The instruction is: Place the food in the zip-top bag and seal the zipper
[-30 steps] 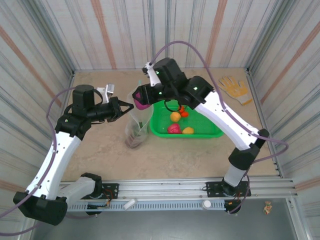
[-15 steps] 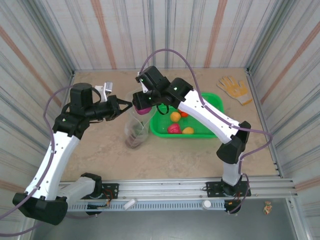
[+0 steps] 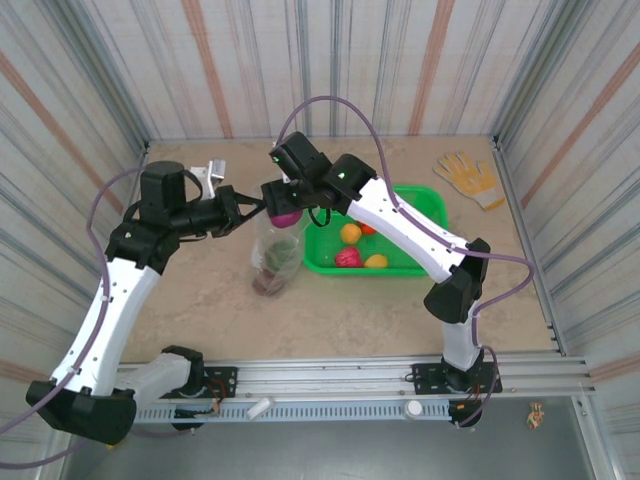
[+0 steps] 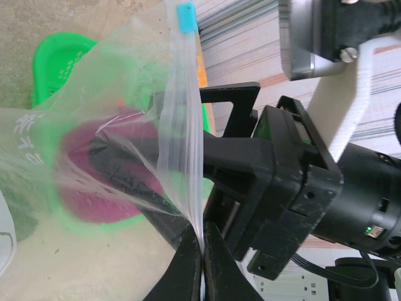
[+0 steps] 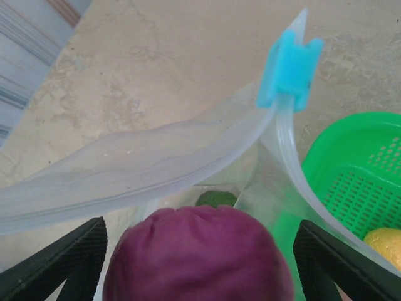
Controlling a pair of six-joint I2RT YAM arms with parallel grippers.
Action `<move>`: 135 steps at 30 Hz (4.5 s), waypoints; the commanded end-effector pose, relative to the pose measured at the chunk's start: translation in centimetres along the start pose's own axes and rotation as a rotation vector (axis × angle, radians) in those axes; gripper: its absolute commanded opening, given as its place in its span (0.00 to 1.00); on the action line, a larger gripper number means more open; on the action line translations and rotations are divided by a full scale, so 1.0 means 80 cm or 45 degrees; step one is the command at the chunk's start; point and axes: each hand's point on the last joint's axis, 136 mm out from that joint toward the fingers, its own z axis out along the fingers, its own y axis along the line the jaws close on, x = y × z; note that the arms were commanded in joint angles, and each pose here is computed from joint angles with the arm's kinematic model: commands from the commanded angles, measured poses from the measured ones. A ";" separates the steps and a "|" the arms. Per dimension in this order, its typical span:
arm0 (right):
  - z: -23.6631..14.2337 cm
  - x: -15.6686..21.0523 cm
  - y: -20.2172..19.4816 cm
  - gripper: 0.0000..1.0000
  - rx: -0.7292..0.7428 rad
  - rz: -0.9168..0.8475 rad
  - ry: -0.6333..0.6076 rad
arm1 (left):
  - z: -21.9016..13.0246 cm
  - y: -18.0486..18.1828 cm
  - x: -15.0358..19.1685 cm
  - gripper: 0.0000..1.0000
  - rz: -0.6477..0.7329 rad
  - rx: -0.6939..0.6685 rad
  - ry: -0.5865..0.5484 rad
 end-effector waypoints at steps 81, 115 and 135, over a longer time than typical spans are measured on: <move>0.064 0.198 -0.216 0.63 0.149 0.373 0.444 | -0.020 -0.001 0.025 0.00 0.125 0.038 -0.007; -0.070 0.040 0.054 0.62 -0.424 -0.164 0.064 | -0.029 -0.034 0.014 0.00 0.196 0.070 -0.029; -0.017 0.038 -0.030 0.68 0.190 -0.194 0.097 | -0.037 -0.037 0.008 0.00 0.221 0.038 -0.069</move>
